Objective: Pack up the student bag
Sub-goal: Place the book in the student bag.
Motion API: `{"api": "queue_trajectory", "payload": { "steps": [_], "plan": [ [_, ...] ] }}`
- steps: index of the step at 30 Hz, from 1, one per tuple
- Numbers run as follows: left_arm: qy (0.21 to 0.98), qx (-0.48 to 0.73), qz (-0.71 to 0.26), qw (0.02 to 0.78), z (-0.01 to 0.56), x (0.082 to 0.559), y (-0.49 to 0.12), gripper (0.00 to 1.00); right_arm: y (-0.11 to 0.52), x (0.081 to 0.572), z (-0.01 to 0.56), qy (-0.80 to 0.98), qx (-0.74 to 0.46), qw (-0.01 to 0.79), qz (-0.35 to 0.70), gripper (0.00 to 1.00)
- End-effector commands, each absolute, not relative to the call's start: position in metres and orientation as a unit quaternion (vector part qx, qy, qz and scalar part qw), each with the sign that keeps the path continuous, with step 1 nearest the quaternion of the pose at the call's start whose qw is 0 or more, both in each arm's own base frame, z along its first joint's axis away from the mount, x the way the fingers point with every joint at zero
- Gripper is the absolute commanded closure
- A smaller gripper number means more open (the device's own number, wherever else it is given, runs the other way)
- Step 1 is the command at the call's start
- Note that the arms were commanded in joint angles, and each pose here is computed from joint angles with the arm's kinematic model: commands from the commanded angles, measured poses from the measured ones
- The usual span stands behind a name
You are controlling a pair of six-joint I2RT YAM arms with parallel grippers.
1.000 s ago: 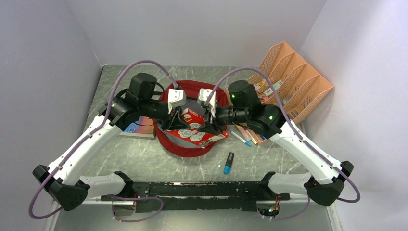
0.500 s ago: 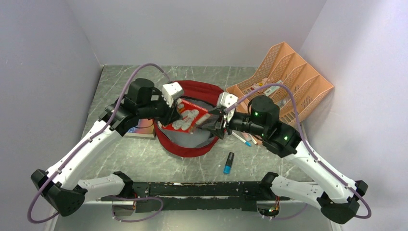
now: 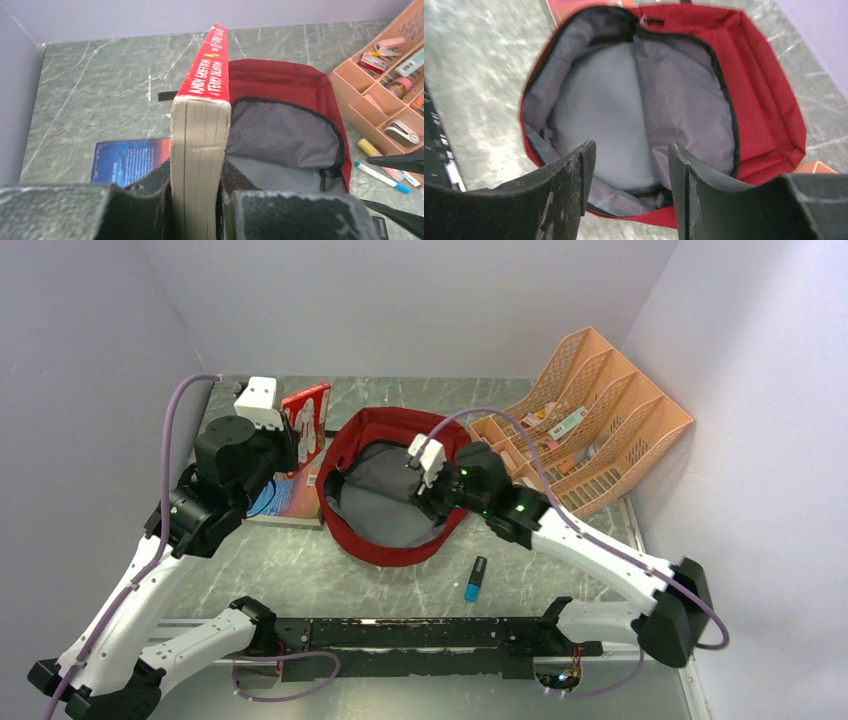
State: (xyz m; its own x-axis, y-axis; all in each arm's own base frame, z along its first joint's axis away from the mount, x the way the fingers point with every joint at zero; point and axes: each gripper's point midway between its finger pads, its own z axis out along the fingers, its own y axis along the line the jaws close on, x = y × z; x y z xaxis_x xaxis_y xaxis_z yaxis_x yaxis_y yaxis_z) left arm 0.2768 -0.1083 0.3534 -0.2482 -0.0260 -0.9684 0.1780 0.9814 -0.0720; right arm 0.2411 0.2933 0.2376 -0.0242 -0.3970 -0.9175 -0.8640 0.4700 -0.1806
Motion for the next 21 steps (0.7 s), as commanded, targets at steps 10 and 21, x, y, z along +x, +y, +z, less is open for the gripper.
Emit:
{"api": "queue_trajectory", "payload": {
  "steps": [10,21],
  "plan": [
    [0.765,-0.088,-0.053,0.636,0.356,0.259,-0.061,0.95,0.338,0.310,0.133,0.699,-0.543,0.455,0.099,0.40],
    [0.772,-0.092,-0.080,0.623,0.342,0.249,-0.065,0.95,0.354,0.349,0.086,0.684,-0.578,0.446,0.007,0.38]
  ]
}}
